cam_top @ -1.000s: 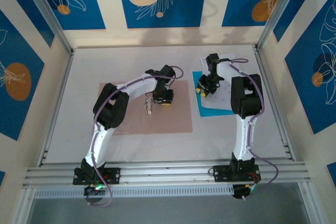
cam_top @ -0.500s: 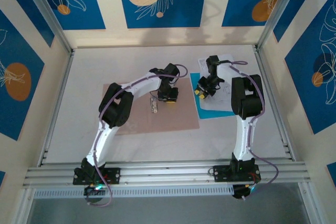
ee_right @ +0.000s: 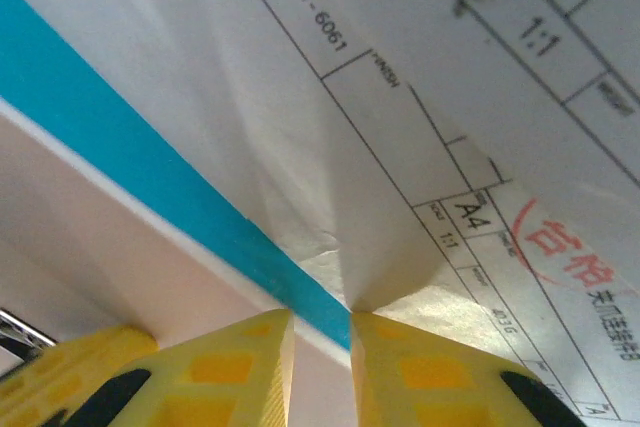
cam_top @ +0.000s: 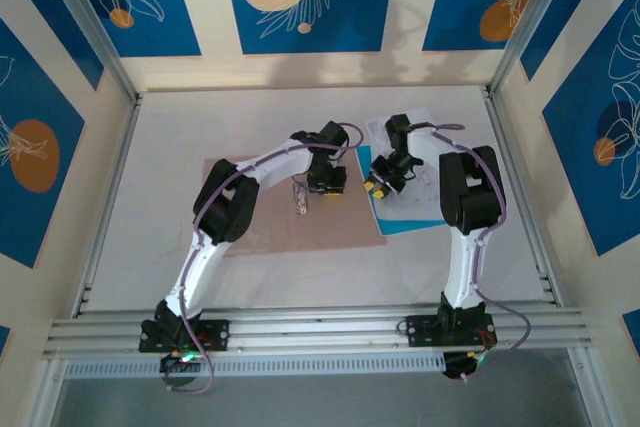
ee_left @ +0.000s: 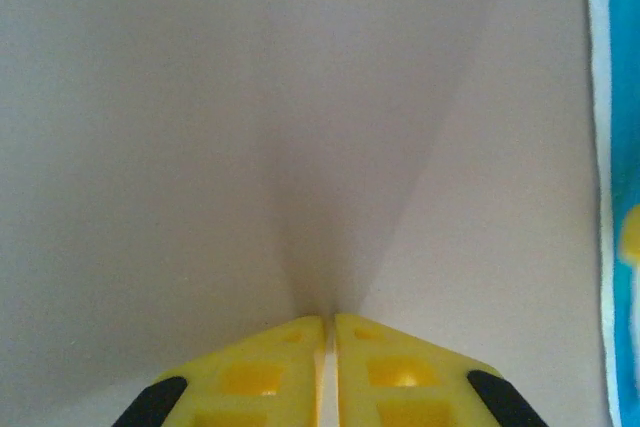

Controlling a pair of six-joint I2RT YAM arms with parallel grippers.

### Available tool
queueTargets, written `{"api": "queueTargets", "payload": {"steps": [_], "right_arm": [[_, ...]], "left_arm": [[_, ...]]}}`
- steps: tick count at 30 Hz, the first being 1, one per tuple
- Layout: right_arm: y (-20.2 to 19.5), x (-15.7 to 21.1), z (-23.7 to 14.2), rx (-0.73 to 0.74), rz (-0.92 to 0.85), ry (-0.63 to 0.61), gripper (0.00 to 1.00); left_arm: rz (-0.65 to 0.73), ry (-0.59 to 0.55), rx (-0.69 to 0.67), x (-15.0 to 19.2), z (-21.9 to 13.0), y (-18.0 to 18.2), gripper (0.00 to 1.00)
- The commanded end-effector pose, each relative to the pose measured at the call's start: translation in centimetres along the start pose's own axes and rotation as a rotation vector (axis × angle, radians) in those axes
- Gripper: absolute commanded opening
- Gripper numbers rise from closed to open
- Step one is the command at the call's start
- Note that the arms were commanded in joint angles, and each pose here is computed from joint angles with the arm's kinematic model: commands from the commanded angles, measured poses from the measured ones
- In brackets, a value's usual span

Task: Put the files into the folder

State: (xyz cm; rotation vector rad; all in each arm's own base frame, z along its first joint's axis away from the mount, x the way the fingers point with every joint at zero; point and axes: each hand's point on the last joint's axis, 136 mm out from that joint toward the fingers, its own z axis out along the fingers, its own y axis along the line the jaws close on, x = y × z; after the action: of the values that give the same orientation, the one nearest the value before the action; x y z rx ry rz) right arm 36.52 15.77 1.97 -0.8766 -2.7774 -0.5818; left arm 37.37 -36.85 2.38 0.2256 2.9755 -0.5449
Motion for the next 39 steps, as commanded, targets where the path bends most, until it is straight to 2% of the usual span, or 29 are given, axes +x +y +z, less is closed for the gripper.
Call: {"api": "queueTargets", "payload": {"steps": [1, 7, 10, 15, 19, 22, 26, 33, 35, 39], "right_arm": [[0.2, 2.9, 0.7, 0.01, 0.018, 0.073, 0.24], [0.4, 4.0, 1.2, 0.03, 0.016, 0.084, 0.24], [0.6, 3.7, 0.5, 0.027, 0.004, 0.058, 0.24], [1.8, 3.0, -2.9, -0.032, -0.057, -0.04, 0.24], [0.1, 2.0, -5.5, -0.044, -0.053, -0.106, 0.25], [-3.2, 0.4, -6.7, -0.046, 0.005, -0.141, 0.26], [-7.8, -2.7, -8.8, -0.082, 0.121, -0.192, 0.27], [-13.0, -7.5, -9.6, -0.043, 0.268, -0.216, 0.29], [-14.4, -8.2, -9.2, 0.013, 0.295, -0.211, 0.29], [-15.5, -8.3, -8.3, 0.062, 0.32, -0.177, 0.3]], "left_arm": [[-0.013, 0.057, 0.028, 1.7, 2.7, -1.3, 0.11], [-0.023, 0.027, 0.053, 1.3, 1.8, -2.4, 0.11], [-0.024, -0.023, 0.056, 0.4, -0.3, -2.9, 0.17], [-0.038, -0.113, 0.112, -1.3, -4.7, -4.5, 0.23], [-0.047, -0.168, 0.129, -1.9, -8.2, -4.7, 0.28], [-0.089, -0.177, 0.131, -1.4, -9.9, -3.0, 0.33], [-0.175, -0.163, 0.094, -0.1, -11.0, 2.4, 0.35], [-0.269, -0.103, -0.011, 3.0, -10.0, 11.4, 0.35], [-0.283, -0.085, -0.025, 3.6, -9.3, 12.8, 0.35], [-0.295, -0.048, -0.014, 4.4, -7.5, 13.2, 0.34]]}}
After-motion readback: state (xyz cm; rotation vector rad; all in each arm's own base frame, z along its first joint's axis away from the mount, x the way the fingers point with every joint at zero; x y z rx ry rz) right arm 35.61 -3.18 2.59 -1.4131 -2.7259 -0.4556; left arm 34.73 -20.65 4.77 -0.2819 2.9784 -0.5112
